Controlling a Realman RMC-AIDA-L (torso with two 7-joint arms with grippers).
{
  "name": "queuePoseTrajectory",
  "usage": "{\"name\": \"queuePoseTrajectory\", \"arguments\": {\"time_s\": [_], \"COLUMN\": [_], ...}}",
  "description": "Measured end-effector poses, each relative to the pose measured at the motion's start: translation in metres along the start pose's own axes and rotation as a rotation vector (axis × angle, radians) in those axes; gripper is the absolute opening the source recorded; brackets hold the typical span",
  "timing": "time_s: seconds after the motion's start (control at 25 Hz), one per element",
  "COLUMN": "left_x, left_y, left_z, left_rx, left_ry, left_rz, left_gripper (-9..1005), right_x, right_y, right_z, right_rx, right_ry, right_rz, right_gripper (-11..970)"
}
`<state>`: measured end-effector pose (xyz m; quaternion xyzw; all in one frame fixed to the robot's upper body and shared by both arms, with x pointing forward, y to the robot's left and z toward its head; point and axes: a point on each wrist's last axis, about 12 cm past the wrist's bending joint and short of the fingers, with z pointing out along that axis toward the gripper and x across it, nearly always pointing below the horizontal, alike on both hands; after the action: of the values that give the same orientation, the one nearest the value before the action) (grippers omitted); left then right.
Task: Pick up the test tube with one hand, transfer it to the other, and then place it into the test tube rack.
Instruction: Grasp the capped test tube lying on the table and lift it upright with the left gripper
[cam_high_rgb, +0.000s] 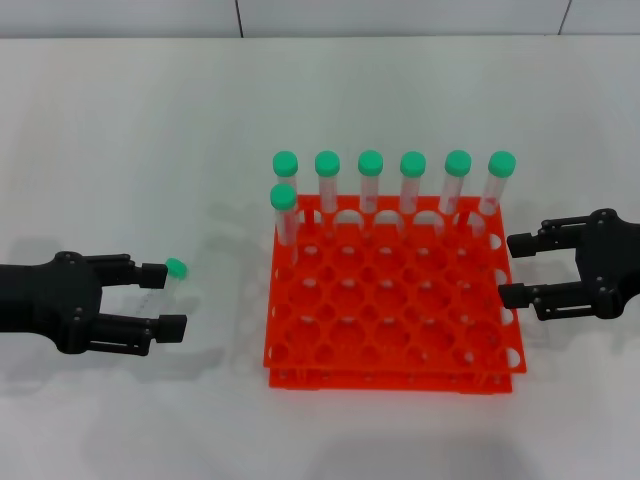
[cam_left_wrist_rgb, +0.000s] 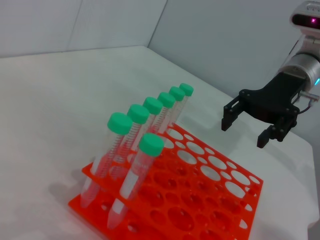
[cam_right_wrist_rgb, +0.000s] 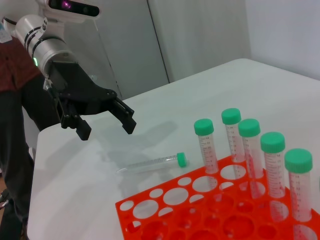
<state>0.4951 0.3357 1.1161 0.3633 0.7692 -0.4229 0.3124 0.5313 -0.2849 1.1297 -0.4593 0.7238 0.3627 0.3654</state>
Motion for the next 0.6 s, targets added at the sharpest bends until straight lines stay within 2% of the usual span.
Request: {"name": "queuePoseTrajectory", "arguments": {"time_s": [0.6], "left_x": [-0.0011], "left_y": [0.0013], "left_z": [-0.0007], "left_rx": [-0.011], "left_ry": [-0.012], "left_rz": [0.000], "left_gripper": [880], "right_x": [0.0001], "right_y": [-0.0010], "right_z": [0.0005], "right_rx": [0.010], "right_ry": [-0.002], "right_rz": [0.001], "right_gripper": [664]}}
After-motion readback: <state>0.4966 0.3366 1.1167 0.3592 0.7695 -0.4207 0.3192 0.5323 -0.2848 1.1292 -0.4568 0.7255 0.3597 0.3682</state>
